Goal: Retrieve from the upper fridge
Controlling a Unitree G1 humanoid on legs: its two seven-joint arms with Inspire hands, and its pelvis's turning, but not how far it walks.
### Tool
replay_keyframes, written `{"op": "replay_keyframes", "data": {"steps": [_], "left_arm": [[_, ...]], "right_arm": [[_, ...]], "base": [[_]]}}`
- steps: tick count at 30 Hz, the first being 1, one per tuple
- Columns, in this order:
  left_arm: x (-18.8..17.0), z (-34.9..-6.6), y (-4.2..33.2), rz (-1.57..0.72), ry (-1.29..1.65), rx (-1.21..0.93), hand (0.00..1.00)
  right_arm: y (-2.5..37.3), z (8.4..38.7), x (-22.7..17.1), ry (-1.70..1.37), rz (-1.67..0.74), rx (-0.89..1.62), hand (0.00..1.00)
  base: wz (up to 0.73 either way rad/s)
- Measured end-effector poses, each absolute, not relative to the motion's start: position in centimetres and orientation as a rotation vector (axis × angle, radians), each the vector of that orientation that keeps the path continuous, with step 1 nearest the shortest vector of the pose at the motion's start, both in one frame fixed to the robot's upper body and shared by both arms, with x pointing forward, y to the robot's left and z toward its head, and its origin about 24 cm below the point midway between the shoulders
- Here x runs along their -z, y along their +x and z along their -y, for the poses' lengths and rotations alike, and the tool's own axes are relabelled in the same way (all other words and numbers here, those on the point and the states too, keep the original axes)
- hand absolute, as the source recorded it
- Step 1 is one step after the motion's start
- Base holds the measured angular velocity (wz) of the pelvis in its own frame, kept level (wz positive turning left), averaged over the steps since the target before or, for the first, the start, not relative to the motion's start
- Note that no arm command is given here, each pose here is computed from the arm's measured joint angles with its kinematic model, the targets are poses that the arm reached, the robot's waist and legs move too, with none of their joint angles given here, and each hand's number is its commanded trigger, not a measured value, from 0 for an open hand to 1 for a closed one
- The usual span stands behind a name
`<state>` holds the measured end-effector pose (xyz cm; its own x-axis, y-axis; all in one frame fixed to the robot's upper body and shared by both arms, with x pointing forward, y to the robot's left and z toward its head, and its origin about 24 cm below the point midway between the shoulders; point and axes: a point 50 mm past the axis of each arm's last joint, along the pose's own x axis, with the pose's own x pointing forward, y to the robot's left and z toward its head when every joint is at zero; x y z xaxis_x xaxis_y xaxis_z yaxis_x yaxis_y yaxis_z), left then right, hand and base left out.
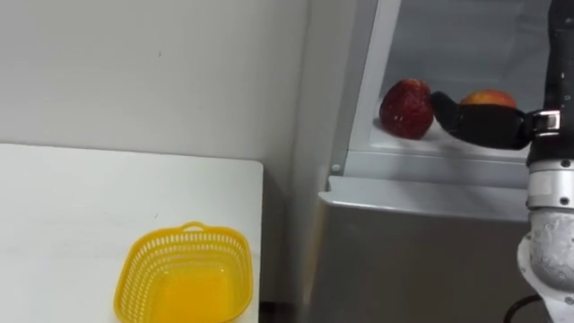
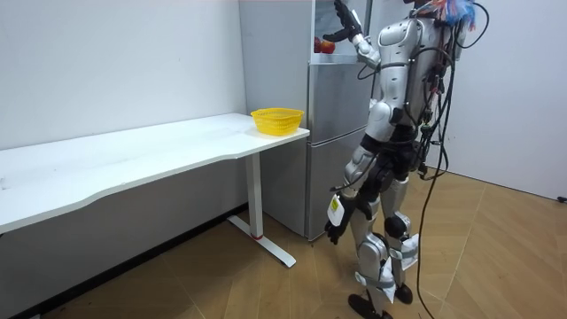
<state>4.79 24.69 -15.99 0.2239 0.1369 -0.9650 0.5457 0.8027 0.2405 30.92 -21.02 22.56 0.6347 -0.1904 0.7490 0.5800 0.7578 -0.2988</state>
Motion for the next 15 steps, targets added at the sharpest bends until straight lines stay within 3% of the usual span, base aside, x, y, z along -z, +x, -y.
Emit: {"op": "replay_keyframes", "data": {"steps": [15], "left_arm": [[15.8,-24.2,5.7,-1.306,0.619,0.341,0.0]], "right_arm": [[32.2,19.8,-22.2,-0.484,0.694,0.344,0.0]], "base": [[0.02]]}}
